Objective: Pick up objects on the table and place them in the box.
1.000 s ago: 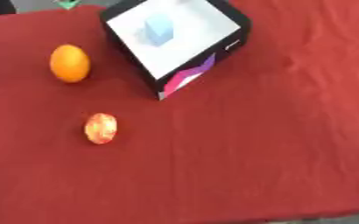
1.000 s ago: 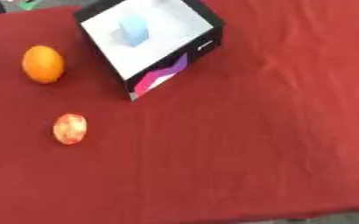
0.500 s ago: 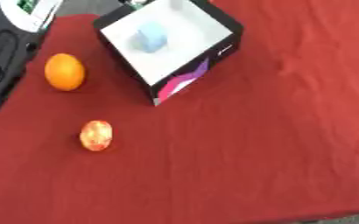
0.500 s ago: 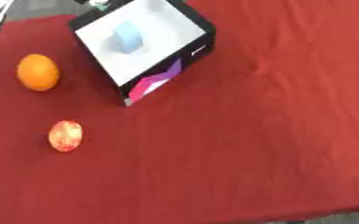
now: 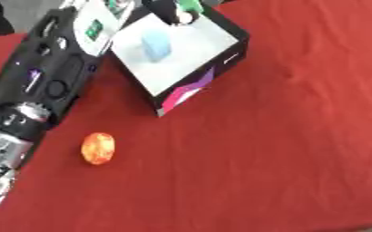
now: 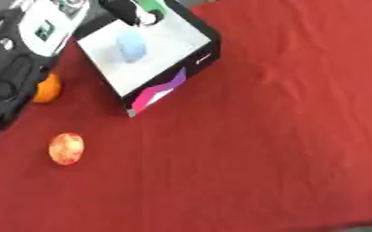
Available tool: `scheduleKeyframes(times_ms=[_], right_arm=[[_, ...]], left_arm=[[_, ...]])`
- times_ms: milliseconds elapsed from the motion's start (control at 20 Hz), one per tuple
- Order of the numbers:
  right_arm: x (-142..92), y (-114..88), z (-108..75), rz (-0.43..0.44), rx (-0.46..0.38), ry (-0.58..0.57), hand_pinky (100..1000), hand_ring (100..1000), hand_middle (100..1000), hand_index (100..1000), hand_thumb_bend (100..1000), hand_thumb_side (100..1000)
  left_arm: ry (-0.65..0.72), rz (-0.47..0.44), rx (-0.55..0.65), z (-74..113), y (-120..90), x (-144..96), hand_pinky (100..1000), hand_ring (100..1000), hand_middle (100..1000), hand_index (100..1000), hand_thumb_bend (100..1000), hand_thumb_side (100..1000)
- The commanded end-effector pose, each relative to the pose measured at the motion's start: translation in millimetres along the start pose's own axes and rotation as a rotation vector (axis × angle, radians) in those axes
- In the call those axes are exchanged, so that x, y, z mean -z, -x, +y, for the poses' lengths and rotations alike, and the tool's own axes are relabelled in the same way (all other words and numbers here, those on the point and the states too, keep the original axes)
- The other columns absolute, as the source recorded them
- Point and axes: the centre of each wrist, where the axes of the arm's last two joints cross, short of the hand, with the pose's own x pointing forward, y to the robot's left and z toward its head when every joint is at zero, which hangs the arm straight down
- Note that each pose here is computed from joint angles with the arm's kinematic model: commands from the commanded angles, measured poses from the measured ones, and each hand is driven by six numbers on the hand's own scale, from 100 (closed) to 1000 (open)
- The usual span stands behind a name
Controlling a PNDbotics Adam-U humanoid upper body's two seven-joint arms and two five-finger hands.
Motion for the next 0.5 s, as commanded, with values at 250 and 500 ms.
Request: scheduleKeyframes(times_ms=[250, 500], right_arm=[[-0.3, -1.9, -6.7, 0.005, -0.04, -0.001, 919, 773, 731, 818, 593, 433], [-2.0, 1.3, -6.2, 0.015, -0.04, -0.003, 919, 772, 729, 817, 588, 425]], left_arm=[[-0.01, 0.07, 0.078, -9.5, 19.5, 1.9, 739, 596, 498, 650, 261, 100], [0.057, 0.107, 0.073, -21.3, 31.4, 2.6, 870, 787, 700, 833, 513, 158]])
